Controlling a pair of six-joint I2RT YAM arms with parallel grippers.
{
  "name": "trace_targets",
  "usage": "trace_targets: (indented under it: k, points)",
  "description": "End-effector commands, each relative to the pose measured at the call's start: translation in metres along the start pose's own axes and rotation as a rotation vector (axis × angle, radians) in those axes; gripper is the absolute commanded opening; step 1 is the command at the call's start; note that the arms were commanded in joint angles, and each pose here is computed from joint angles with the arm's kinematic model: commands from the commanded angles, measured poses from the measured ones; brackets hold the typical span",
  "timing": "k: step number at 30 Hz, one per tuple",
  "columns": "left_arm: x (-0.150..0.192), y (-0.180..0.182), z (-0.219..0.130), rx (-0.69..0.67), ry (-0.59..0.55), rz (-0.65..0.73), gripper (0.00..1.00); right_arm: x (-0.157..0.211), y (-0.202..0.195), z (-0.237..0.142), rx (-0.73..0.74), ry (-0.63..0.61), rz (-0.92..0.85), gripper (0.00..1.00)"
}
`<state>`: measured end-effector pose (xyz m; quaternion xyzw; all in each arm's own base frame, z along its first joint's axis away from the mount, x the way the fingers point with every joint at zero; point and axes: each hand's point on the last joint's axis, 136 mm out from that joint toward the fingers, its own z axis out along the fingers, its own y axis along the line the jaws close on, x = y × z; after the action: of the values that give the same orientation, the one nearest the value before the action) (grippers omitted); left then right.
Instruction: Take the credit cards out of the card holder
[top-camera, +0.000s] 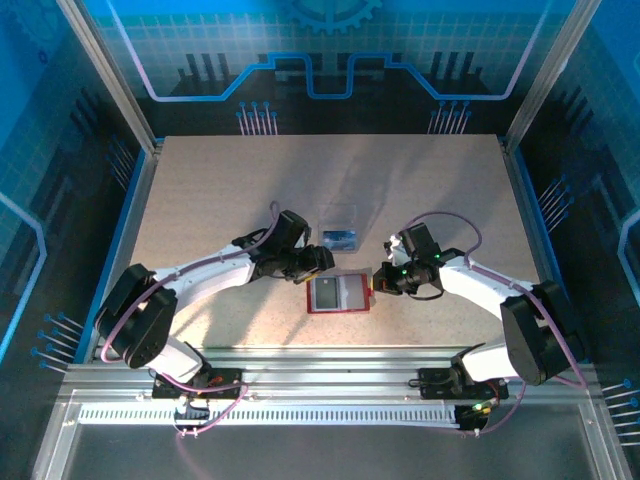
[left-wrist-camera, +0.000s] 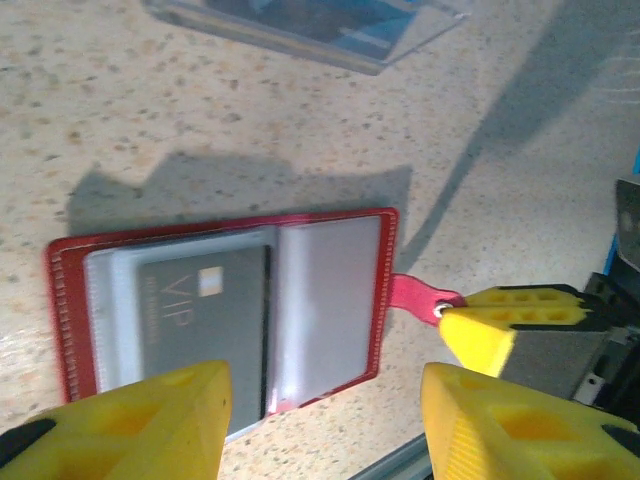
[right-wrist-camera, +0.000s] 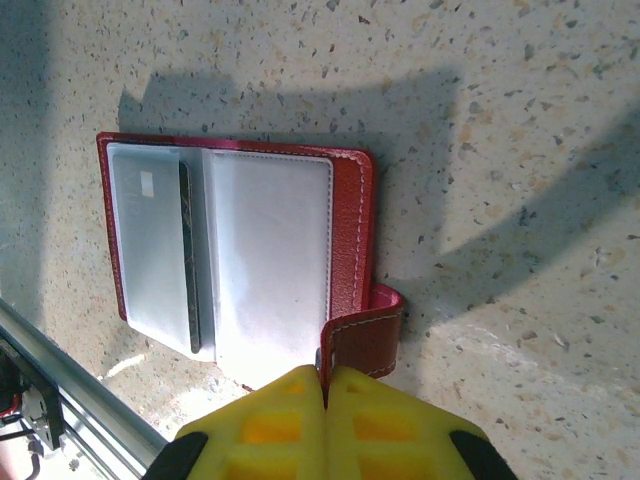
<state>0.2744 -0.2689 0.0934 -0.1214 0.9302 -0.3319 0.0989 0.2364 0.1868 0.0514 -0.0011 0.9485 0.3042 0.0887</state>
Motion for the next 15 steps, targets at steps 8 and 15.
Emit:
trace_targets:
  k: [8, 15]
  points:
    - [0.0136, 0.0220, 0.0032, -0.045, 0.045, 0.007, 0.52, 0.0019, 0.0056, -0.0071, 0.011, -0.006, -0.002, 0.03]
    - [0.0141, 0.0229, 0.0054, -0.050, 0.054, 0.011, 0.51, 0.0036, 0.0043, -0.0060, 0.019, 0.002, 0.003, 0.06]
